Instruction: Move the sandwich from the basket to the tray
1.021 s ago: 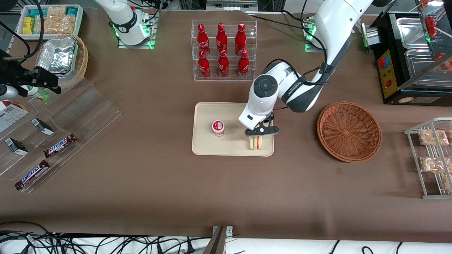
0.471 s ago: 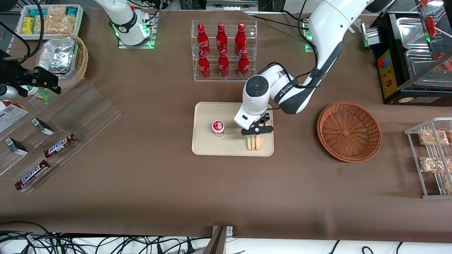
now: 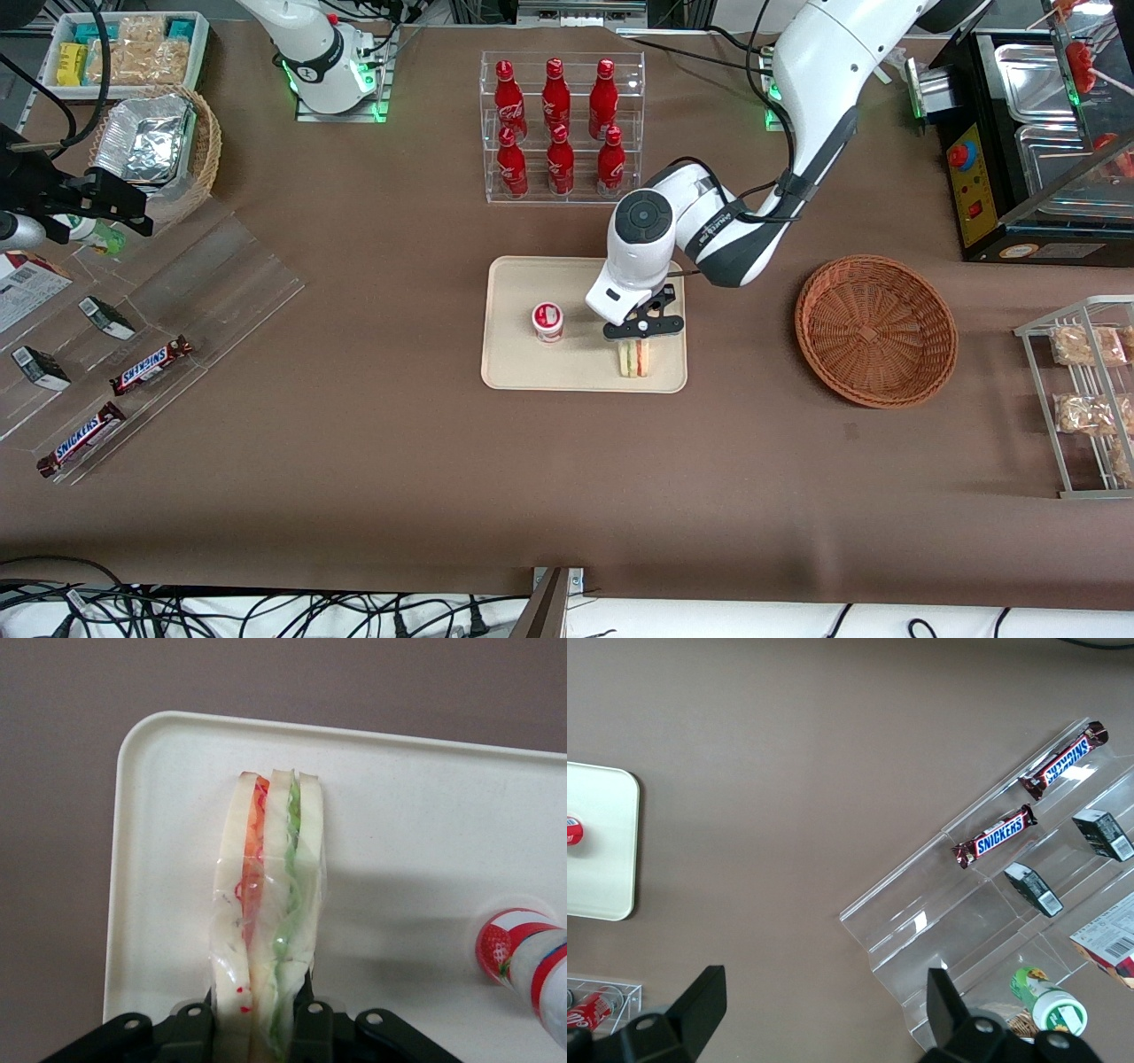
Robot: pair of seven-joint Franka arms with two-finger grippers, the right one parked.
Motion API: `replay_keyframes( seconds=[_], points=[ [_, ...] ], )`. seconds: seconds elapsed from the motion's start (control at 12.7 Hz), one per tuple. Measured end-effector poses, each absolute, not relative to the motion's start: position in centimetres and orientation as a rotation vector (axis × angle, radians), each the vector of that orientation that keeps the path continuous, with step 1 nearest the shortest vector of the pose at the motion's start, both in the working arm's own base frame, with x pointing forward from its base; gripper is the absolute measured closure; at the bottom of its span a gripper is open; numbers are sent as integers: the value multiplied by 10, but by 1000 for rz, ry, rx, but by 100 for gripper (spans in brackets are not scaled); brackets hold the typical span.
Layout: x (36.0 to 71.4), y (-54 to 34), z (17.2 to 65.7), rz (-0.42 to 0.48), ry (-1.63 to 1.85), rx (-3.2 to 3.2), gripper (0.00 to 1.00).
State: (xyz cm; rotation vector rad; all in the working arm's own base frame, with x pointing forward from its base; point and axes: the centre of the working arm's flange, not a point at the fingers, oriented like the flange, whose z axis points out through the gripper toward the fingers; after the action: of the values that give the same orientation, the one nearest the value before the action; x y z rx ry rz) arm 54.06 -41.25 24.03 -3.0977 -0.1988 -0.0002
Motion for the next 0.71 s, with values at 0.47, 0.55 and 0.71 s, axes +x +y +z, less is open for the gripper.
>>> replay_keyframes(
  seconds=[0.47, 0.55, 0.71],
  points=[
    [542, -413, 242, -5, -200, -3100, 25],
    [544, -413, 245, -14, -205, -3104, 16],
    [554, -408, 266, -37, -228, -3095, 0]
  ],
)
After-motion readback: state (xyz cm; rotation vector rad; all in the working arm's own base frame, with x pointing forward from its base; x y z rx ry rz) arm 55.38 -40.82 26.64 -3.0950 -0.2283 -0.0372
